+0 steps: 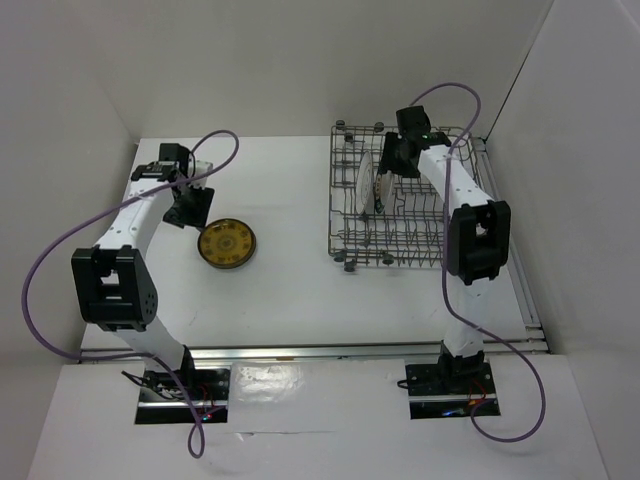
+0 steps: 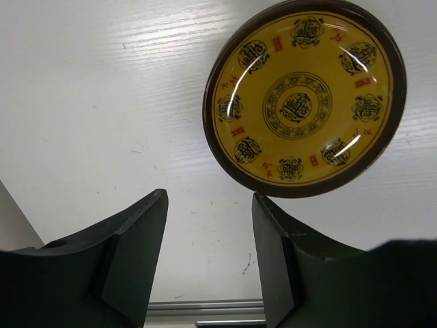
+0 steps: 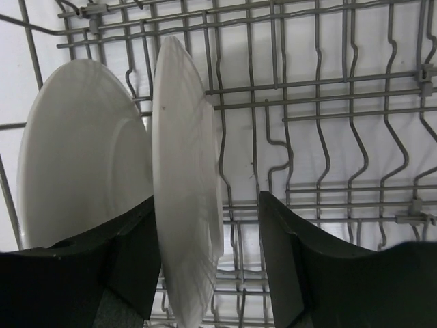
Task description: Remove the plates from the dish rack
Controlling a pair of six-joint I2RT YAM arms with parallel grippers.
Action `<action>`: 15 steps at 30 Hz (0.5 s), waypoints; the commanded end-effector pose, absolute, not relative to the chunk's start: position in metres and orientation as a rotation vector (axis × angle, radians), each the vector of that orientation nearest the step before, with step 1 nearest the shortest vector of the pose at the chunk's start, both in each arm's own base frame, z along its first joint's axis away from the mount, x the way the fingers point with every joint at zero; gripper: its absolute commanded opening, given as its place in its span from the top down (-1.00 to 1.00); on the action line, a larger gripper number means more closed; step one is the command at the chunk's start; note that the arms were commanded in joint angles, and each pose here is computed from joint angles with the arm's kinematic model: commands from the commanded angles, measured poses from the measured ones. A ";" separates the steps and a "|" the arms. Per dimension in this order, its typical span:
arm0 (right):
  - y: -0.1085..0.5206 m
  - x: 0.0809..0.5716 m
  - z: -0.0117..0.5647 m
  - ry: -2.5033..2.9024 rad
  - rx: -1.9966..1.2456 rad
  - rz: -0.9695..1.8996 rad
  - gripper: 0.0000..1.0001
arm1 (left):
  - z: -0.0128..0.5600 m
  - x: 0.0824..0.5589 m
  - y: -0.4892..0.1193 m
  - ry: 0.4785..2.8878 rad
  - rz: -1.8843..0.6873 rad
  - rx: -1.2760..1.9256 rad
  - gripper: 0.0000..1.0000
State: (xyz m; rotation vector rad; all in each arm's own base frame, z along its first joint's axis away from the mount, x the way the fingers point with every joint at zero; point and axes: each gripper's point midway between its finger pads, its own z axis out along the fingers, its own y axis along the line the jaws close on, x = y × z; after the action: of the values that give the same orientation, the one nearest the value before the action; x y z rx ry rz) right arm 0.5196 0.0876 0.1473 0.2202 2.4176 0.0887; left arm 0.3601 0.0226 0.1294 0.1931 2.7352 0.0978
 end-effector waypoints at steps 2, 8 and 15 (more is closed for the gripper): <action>0.087 0.534 0.136 2.420 0.245 0.110 -0.12 | 0.151 0.351 0.009 2.679 -0.007 0.209 -0.32; 0.081 0.531 0.140 2.413 0.258 0.041 1.00 | 0.160 0.344 0.004 2.665 -0.039 0.217 -0.29; 0.060 0.527 0.236 2.203 0.235 -0.144 1.00 | 0.169 0.339 0.001 2.626 -0.059 0.222 -0.29</action>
State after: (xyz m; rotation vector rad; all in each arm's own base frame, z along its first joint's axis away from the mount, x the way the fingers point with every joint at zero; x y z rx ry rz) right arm 0.5264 0.0771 0.1304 0.1869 2.4285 -0.0839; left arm 0.3423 0.0060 0.1572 0.2176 2.6657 -0.0185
